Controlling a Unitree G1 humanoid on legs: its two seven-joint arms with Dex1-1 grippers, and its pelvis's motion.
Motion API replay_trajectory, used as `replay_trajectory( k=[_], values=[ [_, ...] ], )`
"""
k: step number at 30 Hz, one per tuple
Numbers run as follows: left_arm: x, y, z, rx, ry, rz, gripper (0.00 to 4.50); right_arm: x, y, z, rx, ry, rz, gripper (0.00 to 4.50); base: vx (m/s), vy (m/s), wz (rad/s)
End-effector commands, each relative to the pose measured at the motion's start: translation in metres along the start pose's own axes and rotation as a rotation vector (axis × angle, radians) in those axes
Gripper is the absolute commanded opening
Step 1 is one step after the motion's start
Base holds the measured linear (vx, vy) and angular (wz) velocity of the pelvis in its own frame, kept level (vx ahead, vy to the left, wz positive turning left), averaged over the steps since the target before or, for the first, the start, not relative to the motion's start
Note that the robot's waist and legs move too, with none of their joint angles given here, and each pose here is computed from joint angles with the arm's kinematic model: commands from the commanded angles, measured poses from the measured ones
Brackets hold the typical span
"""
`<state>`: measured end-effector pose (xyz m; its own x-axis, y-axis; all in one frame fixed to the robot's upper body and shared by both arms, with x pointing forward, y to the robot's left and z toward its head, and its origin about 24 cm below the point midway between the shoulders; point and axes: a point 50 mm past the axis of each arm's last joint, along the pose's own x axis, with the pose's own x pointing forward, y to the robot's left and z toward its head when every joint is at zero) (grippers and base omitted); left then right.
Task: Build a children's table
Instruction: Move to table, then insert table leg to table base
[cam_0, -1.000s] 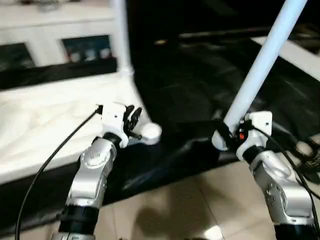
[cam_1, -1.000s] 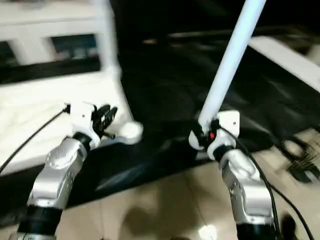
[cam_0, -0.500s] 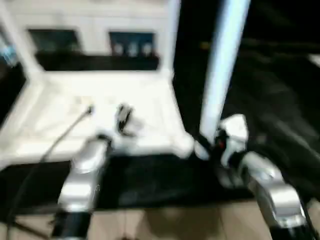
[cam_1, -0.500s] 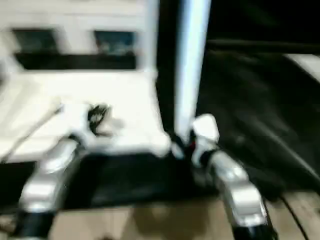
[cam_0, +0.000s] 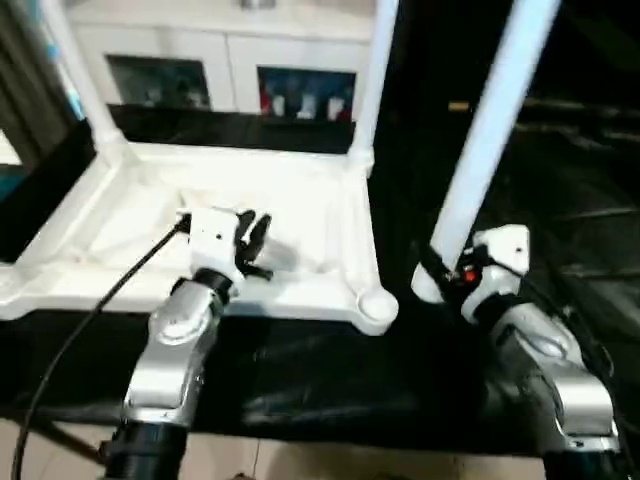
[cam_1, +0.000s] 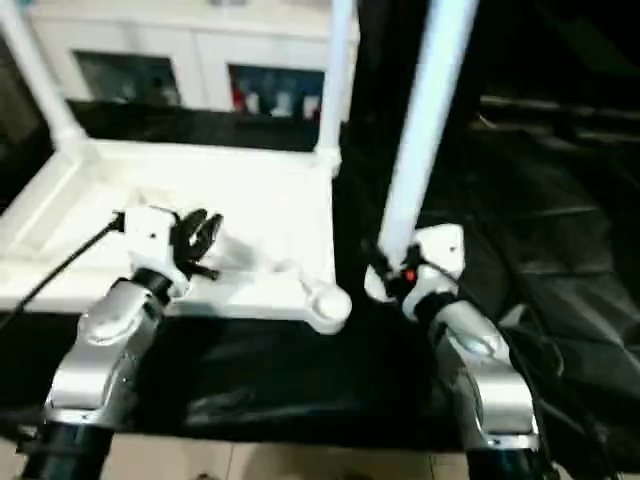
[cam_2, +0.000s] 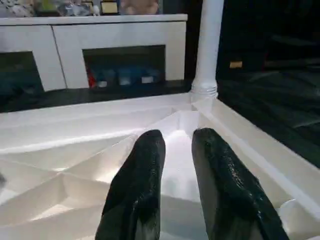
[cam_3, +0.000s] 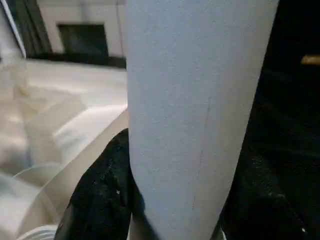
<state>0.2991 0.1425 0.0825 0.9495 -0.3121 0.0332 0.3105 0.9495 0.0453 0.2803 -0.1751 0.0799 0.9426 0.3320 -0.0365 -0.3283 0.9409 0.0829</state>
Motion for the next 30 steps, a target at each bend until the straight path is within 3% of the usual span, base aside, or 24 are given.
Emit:
replay_trajectory(
  k=[1,8,12,13,16,19,23,28,30],
  values=[
    [0.006,-0.006,0.001,0.001,0.008,-0.043,1.19,-0.002,-0.011,0.015,-0.001,-0.073,-0.053,1.89,-0.026,-0.182,0.13],
    [0.013,-0.005,0.004,0.046,0.026,-0.217,1.19,0.002,-0.013,0.019,-0.027,-0.064,-0.018,1.89,-0.051,-0.125,-0.01],
    [0.011,-0.006,0.007,0.133,0.087,-0.575,1.48,0.004,-0.008,0.018,-0.063,-0.022,0.087,1.89,-0.011,-0.013,0.02],
    [0.010,-0.007,0.005,0.198,0.135,-0.678,1.54,0.003,-0.009,0.017,-0.071,-0.010,0.110,1.89,0.000,0.000,0.00],
    [0.009,-0.005,0.001,0.305,0.226,-0.844,1.90,0.002,-0.009,0.017,-0.096,0.010,0.149,1.89,0.000,0.000,0.00],
    [0.013,-0.006,-0.002,0.394,0.324,-1.026,1.90,0.000,-0.012,0.016,-0.133,0.037,0.193,1.89,0.000,0.000,0.00],
    [0.021,-0.005,-0.006,0.494,0.409,-1.153,1.90,-0.003,-0.012,0.016,-0.145,0.052,0.219,1.89,0.000,0.000,0.00],
    [0.033,-0.006,-0.004,0.561,0.413,-1.187,1.90,-0.005,-0.011,0.015,-0.157,0.061,0.235,1.89,0.000,0.000,0.00],
    [0.042,-0.008,-0.002,0.582,0.428,-1.211,1.62,-0.008,-0.010,0.013,-0.161,0.071,0.247,1.89,0.000,0.000,0.00]
  ],
)
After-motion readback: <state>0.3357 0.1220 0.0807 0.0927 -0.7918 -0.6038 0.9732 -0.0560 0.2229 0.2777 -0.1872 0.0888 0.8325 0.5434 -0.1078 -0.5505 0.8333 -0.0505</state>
